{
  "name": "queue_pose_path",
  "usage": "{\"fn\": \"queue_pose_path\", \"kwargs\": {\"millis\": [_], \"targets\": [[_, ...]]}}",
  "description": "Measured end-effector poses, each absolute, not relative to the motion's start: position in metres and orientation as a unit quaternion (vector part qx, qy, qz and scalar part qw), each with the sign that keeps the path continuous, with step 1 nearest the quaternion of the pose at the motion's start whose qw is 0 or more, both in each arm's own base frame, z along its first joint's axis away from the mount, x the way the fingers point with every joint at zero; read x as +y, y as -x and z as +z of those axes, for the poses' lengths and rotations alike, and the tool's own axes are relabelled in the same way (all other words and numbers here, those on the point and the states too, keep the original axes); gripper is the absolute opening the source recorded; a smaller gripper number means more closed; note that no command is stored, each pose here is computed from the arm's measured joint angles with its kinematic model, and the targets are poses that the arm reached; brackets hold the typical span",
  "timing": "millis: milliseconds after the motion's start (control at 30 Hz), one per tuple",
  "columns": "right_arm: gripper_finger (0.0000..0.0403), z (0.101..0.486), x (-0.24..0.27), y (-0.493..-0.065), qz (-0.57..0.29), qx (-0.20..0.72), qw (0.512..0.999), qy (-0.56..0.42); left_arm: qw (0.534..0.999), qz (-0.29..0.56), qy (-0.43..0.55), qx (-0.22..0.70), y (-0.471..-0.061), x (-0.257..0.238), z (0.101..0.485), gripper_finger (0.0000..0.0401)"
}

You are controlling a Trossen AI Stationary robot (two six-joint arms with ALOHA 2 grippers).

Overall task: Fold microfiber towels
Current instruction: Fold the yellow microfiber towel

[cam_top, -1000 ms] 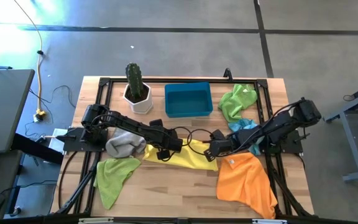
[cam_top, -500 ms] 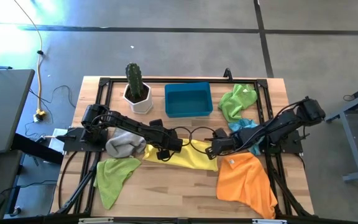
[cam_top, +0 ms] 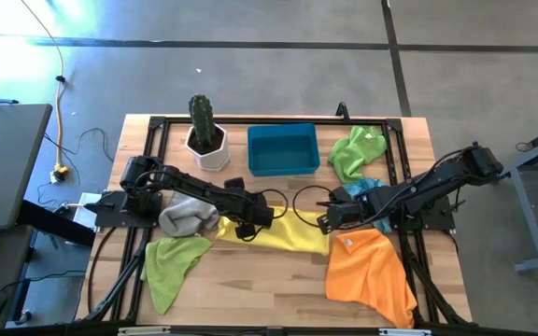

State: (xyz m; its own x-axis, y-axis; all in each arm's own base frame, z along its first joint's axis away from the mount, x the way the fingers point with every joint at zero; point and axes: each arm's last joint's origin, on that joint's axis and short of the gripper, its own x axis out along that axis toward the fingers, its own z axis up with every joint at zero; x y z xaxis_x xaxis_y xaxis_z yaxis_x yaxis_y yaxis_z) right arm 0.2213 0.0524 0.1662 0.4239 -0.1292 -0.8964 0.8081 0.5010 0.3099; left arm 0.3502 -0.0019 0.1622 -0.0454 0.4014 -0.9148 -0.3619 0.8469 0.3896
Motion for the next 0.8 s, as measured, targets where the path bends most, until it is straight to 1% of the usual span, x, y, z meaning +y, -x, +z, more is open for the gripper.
{"fn": "queue_pose_path", "kwargs": {"millis": [167,300,400,500,633,733,800], "targets": [[0.0000,0.165,0.051,-0.218,-0.323,0.448,0.742,-0.380,0.693,0.266,-0.026,0.670,-0.351,-0.001,0.162,0.0005],[0.0001,0.165,0.051,-0.219,-0.327,0.439,0.747,-0.377,0.693,0.281,-0.036,0.663,-0.351,0.001,0.163,0.0005],[0.0016,0.165,0.051,-0.219,-0.325,0.437,0.749,-0.378,0.694,0.284,-0.031,0.661,-0.352,0.004,0.163,0.0011],[0.0054,0.165,0.051,-0.219,-0.322,0.439,0.749,-0.378,0.696,0.284,-0.020,0.659,-0.353,0.007,0.162,0.0031],[0.0106,0.166,0.052,-0.218,-0.307,0.459,0.738,-0.388,0.692,0.267,-0.013,0.670,-0.352,0.012,0.162,0.0073],[0.0126,0.169,0.054,-0.216,-0.285,0.469,0.732,-0.403,0.681,0.263,-0.020,0.683,-0.349,0.014,0.162,0.0106],[0.0129,0.173,0.057,-0.216,-0.257,0.472,0.742,-0.401,0.662,0.275,-0.036,0.696,-0.344,0.017,0.163,0.0123]]}}
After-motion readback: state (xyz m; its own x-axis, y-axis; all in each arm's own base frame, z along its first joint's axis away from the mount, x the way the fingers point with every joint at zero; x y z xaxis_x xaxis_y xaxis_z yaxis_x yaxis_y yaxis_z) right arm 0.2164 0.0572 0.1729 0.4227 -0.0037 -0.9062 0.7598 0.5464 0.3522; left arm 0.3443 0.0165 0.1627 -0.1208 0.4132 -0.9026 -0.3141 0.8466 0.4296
